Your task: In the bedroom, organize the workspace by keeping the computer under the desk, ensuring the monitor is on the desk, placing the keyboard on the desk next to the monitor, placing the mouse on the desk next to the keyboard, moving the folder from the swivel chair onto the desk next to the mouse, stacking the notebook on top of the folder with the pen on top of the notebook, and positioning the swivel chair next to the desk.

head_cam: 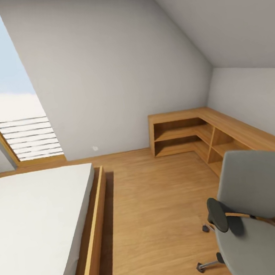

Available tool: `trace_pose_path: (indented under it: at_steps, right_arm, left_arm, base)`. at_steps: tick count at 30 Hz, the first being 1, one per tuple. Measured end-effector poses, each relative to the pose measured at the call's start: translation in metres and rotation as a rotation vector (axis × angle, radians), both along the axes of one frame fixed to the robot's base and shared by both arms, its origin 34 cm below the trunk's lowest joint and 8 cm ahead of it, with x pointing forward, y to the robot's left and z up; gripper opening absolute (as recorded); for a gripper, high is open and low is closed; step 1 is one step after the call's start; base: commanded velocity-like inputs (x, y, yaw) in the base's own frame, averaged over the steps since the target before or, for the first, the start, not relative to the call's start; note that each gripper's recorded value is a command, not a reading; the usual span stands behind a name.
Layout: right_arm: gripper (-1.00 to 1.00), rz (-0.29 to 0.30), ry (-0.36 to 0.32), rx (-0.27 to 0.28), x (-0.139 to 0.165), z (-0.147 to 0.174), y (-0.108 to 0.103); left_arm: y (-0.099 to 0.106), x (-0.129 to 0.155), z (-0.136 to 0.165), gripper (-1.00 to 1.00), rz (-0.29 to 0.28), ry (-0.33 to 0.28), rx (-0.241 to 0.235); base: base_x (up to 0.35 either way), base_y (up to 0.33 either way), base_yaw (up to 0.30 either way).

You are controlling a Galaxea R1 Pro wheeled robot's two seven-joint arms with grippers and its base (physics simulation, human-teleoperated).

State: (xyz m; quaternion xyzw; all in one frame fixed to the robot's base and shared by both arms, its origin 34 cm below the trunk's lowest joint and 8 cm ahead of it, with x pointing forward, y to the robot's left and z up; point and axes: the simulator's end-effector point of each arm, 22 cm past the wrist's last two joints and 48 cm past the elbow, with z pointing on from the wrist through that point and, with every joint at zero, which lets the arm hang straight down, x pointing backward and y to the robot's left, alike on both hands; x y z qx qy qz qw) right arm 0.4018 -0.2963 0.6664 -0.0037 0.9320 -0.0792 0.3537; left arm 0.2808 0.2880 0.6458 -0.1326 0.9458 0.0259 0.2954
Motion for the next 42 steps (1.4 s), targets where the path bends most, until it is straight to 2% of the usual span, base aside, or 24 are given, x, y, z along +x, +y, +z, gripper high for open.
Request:
trace_pose_path:
  at_steps: [11,19,29,42]
  right_arm:
    - [1.00,0.000,0.001,0.000,0.000,0.000,0.000]
    - [1.00,0.000,0.005,0.000,-0.001,-0.002,0.000]
    - [1.00,-0.001,0.007,-0.003,-0.002,-0.002,-0.002]
    - [1.00,-0.003,0.005,-0.021,-0.002,0.000,-0.016]
  left_arm:
    - [0.000,-0.001,-0.001,1.00,0.000,0.004,0.000]
    - [0.000,-0.003,-0.001,1.00,0.000,0.009,0.000]
    - [0.000,-0.003,-0.002,1.00,0.000,0.010,0.000]
    - [-0.001,-0.003,-0.002,1.00,0.000,0.010,-0.001]
  base:
    - [0.178,-0.055,0.175]
    - [0.052,-0.028,0.202]
    - [0.006,-0.003,0.041]
    - [0.093,0.000,0.004]
